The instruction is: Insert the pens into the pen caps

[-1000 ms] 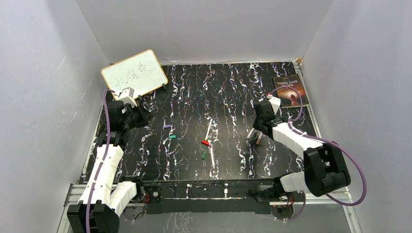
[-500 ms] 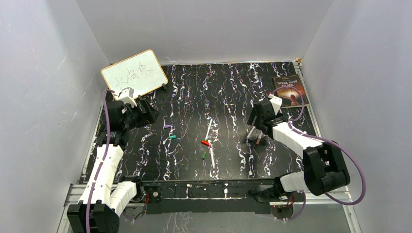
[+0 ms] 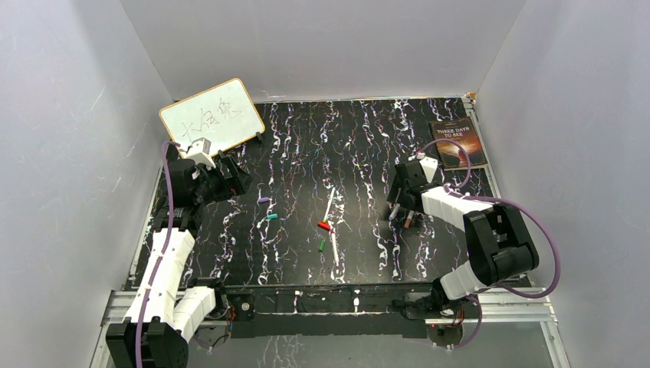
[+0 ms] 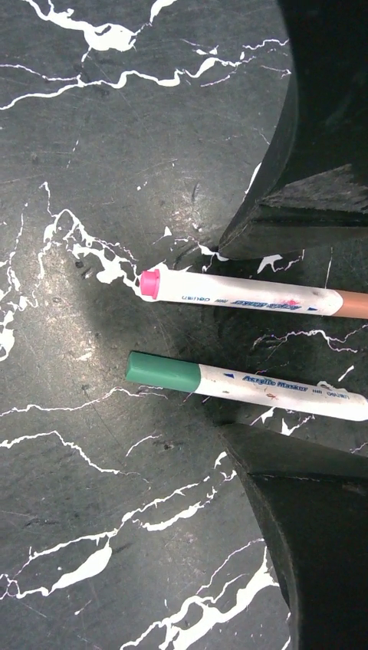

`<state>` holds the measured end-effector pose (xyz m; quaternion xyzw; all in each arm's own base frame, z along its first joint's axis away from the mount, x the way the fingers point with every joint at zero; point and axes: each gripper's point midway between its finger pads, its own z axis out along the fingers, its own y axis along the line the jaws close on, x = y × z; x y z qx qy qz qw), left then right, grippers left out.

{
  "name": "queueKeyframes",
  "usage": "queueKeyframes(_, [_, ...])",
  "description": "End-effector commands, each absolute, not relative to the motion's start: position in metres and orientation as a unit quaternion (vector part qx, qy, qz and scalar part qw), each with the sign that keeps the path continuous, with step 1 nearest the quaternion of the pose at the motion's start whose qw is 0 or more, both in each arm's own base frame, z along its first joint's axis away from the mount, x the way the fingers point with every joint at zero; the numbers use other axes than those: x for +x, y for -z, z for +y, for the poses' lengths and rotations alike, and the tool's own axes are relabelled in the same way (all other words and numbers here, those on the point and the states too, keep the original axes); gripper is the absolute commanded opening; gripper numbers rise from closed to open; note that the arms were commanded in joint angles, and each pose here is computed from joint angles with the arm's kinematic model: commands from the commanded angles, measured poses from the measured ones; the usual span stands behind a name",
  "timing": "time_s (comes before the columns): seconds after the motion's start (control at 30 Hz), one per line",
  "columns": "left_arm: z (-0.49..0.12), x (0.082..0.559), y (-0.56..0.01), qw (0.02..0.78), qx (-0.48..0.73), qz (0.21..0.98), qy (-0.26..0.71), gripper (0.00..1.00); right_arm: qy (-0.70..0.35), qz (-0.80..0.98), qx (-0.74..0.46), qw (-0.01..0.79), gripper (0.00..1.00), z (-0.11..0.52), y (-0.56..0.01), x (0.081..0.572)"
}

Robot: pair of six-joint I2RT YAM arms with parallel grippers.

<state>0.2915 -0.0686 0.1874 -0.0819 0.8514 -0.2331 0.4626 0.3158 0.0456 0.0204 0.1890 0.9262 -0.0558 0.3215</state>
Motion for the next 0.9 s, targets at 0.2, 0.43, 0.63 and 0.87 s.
queueKeyframes(0.2, [-0.070,0.288,-0.191,0.466,-0.077,0.849,0.235,0.90,0.050,0.913,0.214,0.345,0.55,0.042,-0.030,0.331])
queueKeyframes(0.43, [-0.071,0.287,-0.191,0.466,-0.076,0.849,0.237,0.90,0.058,0.906,0.238,0.346,0.37,0.022,-0.036,0.333])
queueKeyframes(0.63, [-0.071,0.285,-0.192,0.466,-0.076,0.849,0.237,0.90,0.050,0.897,0.277,0.340,0.28,-0.007,-0.035,0.336])
queueKeyframes(0.87, [-0.071,0.285,-0.192,0.465,-0.076,0.849,0.238,0.90,0.043,0.884,0.307,0.349,0.25,-0.026,-0.043,0.337])
